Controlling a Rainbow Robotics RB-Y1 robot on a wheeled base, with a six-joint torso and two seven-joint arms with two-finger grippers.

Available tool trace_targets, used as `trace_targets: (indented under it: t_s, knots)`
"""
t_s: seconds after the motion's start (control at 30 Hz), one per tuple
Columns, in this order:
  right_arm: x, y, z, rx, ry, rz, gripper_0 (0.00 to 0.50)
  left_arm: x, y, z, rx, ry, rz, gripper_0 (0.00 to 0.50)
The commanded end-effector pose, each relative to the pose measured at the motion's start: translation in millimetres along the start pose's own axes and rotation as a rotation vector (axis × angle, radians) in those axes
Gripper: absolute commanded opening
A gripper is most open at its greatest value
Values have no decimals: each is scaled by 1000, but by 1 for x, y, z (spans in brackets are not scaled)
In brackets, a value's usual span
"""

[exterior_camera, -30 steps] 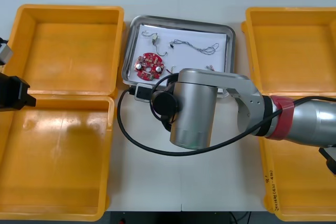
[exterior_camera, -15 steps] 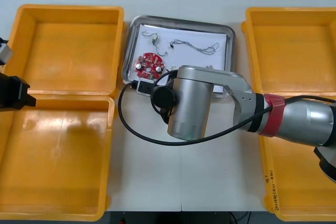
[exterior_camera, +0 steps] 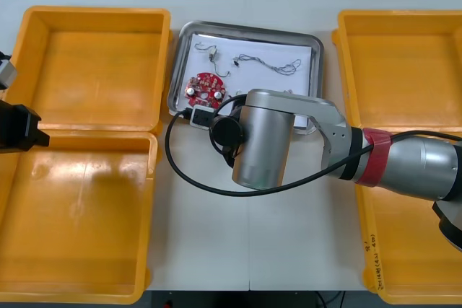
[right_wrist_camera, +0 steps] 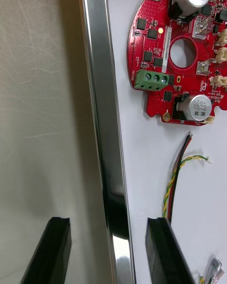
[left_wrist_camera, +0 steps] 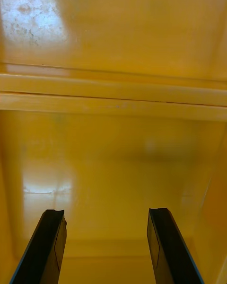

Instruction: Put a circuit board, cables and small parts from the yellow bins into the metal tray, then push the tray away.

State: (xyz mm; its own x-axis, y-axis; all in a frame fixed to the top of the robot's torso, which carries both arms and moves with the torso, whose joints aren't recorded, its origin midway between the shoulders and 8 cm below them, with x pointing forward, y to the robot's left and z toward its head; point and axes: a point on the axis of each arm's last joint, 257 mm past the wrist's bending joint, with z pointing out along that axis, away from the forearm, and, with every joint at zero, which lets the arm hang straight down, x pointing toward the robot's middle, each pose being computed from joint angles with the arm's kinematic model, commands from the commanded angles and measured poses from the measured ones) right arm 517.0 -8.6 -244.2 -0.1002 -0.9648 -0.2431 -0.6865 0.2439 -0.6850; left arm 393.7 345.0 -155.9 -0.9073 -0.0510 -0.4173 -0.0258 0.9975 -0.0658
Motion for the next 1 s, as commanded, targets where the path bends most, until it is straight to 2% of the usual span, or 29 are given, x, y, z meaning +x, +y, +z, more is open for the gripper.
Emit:
trace_targets:
  t_s: [0.03,0.1,0.2,0.33,0.63,0.83,1.0]
  knots:
    - [-27,-20,-10,34,-53,37,132,-4,15,-16,-44,-28,89,500]
    - [-27,-20,-10,34,-53,36,57,-4,15,-16,-44,-28,89,500]
    - [-26,-21,-10,35,-51,34,4,-4,15,-16,-44,-28,89,500]
    - [-26,-22,-9,38,-53,31,0,-4,15,-16,-44,-28,89,500]
    - [-26,-32,-7,53,-91,3,0,-4,15,-16,-44,-28,89,500]
    - [-22,-34,-7,56,-85,-24,0,-4,15,-16,-44,-28,89,500]
    - [-14,-33,-6,40,-86,-39,0,-4,15,-16,-44,-28,89,500]
